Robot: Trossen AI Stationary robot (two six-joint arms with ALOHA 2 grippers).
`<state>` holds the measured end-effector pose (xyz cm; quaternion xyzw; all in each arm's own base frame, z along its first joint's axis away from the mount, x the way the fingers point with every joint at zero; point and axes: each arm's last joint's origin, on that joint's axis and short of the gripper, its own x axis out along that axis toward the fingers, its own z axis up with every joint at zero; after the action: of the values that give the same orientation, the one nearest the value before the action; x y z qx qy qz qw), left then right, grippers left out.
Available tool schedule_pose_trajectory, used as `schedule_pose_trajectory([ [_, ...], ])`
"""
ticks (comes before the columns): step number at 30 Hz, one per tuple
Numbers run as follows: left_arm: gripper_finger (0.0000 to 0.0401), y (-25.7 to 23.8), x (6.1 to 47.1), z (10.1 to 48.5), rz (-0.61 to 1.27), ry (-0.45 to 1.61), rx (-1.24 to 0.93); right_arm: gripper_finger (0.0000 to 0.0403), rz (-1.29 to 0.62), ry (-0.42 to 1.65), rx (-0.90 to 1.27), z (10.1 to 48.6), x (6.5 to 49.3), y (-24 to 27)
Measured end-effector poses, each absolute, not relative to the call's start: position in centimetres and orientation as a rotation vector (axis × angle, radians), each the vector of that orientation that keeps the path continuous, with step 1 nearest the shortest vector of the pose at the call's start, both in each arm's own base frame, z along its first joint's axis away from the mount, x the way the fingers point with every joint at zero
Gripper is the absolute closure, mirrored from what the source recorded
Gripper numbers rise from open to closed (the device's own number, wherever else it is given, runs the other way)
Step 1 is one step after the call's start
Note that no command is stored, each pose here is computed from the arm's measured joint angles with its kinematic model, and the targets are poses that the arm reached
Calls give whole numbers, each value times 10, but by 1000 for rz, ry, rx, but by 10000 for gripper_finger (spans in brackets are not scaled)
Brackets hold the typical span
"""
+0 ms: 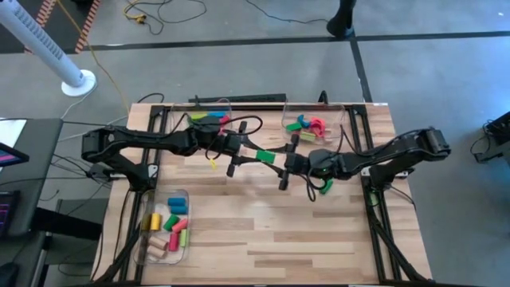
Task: Sort blocks by size
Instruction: Put the green arch block into the top right transparent bin
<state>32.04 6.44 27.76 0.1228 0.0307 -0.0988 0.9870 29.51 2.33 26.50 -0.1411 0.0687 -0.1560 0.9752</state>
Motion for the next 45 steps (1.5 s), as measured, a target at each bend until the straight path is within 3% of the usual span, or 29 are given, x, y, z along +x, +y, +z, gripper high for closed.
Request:
schedule_pose_trajectory([
  [9, 264, 65, 321, 277, -196, 63, 263, 191, -312, 179, -254, 264, 291, 23],
  [19, 264, 65, 321, 277, -197, 60, 266, 236, -320, 205, -251, 261, 291, 21],
  [28, 263, 65, 320, 276, -196, 69, 256, 239, -321, 206, -234, 261, 291, 21],
  [45, 195, 67, 321, 276, -136, 84, 243, 240, -409, 298, -211, 252, 288, 16],
])
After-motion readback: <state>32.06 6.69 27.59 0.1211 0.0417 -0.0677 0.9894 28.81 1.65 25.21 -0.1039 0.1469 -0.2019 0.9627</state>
